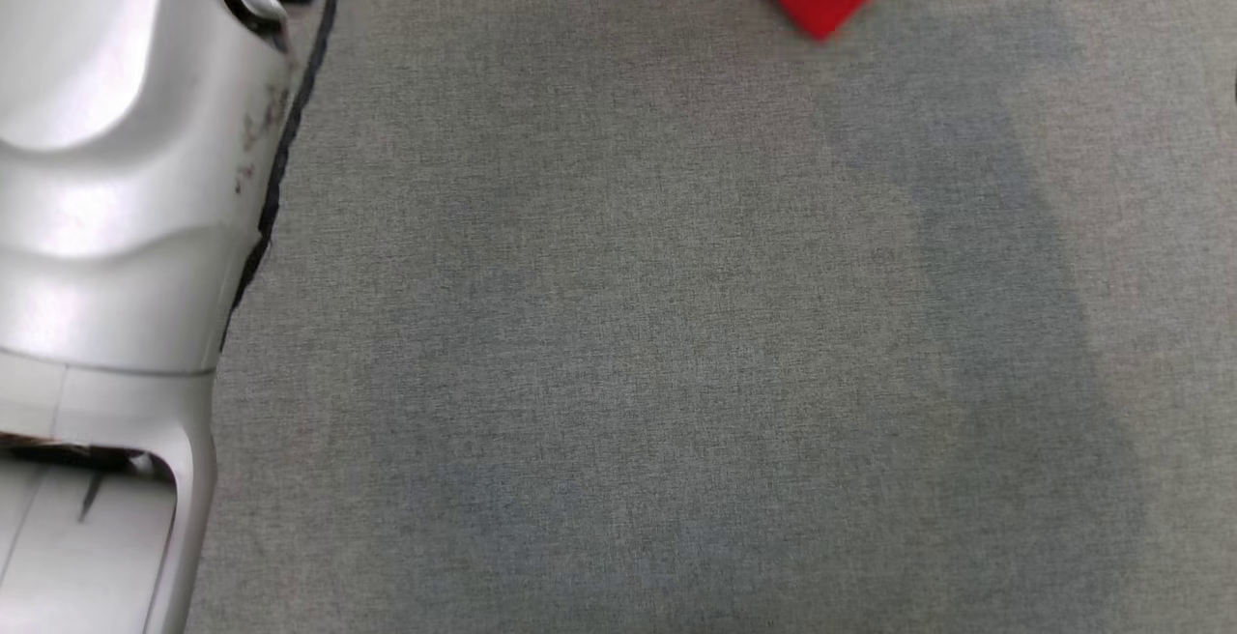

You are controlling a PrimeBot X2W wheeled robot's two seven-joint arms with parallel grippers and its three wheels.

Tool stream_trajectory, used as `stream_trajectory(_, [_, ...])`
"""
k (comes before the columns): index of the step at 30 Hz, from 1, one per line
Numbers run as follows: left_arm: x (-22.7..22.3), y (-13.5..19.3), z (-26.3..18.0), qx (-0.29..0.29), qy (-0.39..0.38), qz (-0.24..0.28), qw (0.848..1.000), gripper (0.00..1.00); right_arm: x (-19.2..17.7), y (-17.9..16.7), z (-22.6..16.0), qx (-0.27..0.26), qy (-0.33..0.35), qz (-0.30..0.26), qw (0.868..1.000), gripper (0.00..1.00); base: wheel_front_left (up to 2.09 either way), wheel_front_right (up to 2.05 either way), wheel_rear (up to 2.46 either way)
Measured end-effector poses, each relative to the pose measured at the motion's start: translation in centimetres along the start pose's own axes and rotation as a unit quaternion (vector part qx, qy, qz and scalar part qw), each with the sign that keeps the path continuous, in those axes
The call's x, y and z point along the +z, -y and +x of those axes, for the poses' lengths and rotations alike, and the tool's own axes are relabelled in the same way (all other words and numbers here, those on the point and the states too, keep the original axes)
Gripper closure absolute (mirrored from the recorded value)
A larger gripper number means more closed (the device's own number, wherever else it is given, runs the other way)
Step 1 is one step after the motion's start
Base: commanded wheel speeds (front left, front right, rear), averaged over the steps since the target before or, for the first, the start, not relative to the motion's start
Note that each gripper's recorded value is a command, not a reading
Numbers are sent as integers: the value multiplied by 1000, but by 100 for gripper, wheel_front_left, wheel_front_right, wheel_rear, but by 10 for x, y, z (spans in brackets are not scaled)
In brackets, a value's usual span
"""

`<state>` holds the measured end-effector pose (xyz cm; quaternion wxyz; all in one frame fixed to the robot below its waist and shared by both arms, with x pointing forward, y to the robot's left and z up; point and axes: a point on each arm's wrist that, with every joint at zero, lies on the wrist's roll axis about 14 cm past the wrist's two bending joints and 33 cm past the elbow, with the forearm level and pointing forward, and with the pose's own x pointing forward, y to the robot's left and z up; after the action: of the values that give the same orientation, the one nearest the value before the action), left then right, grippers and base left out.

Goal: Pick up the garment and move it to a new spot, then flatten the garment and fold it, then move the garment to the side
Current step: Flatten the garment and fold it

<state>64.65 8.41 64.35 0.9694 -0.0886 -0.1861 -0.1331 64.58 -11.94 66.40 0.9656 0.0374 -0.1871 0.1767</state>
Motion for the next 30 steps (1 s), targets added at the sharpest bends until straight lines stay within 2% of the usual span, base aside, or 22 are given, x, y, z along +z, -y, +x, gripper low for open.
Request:
stream_trajectory(4, [-24, -9, 2, 14, -37, 0, 999, 100, -20, -7, 11, 9, -27, -1, 1000, 100, 0, 0, 0])
stream_trajectory(9, [-80, -21, -22, 39, -114, -11, 993, 100, -87, -20, -6, 16, -119, 11, 993, 100, 0, 0, 0])
stream_trajectory(14, [-146, -32, -76, 68, -213, -26, 974, 100, -164, -32, -57, 5, -228, 45, 973, 100, 0, 0, 0])
stream_trajectory(15, [-146, -32, -76, 68, -213, -26, 974, 100, -164, -32, -57, 5, -228, 45, 973, 100, 0, 0, 0])
stream_trajectory(20, [-182, -36, -129, 89, -276, -41, 956, 100, -213, -51, -119, -9, -302, 90, 949, 100, 0, 0, 0])
stream_trajectory(25, [-191, -24, -184, 89, -305, -62, 946, 100, -232, -69, -186, -30, -343, 142, 928, 100, 0, 0, 0])
stream_trajectory(30, [-180, -6, -226, 80, -309, -70, 945, 100, -213, -67, -224, -45, -333, 160, 928, 100, 0, 0, 0])
